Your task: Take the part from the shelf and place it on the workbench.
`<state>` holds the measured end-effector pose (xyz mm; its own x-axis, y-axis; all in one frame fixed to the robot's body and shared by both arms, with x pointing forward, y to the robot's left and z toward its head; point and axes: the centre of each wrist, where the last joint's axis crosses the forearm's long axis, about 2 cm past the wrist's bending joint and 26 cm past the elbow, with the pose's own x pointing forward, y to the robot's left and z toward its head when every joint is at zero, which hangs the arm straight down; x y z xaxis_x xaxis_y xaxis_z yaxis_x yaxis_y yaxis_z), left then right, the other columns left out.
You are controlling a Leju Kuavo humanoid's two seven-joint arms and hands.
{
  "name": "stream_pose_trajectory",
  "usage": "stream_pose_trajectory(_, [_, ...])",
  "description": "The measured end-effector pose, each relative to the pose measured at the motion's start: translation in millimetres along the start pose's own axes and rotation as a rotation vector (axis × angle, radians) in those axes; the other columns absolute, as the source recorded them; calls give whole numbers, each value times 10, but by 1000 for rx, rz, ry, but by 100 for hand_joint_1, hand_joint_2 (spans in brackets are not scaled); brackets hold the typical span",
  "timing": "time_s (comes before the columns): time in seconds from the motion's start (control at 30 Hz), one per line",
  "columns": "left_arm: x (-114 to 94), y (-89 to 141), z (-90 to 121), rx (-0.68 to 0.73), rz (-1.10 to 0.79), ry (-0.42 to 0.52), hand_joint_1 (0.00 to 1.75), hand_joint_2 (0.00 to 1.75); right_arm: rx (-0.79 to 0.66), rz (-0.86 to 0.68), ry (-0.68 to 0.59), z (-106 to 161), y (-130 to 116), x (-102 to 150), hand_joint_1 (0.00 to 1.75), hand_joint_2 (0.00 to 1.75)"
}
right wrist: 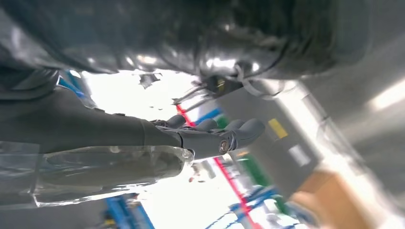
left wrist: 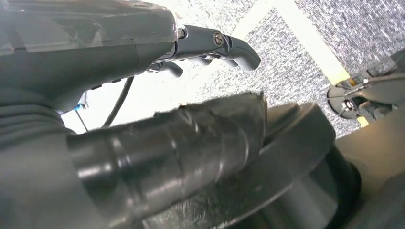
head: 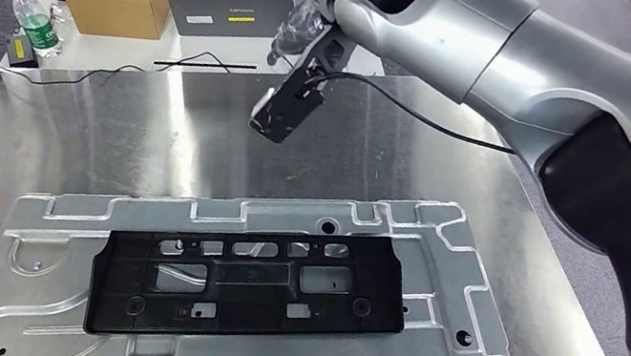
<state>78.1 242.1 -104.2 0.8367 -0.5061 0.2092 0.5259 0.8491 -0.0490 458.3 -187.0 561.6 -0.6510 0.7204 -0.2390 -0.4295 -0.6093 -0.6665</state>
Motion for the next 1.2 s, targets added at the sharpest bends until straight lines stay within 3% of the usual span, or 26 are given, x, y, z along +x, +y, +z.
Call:
stream_pose_trajectory(0.2, [-80,-71,-3,16,52,4,0,0,-221,-114,155,-251,-125,95,0,0])
stream_pose_trajectory(0.6, [-103,-136,-5,41,81,27,0,0,-360,-198,148,-301,-266,292,0,0])
stream_pose_trajectory(1.03, [-103,-163,-6,42,82,38,0,0,-389,-225,140,-403,-214,315,0,0])
stream_pose_trajectory(1.2, [-87,-194,-7,38,78,46,0,0,-487,-238,129,-412,-232,344,0,0])
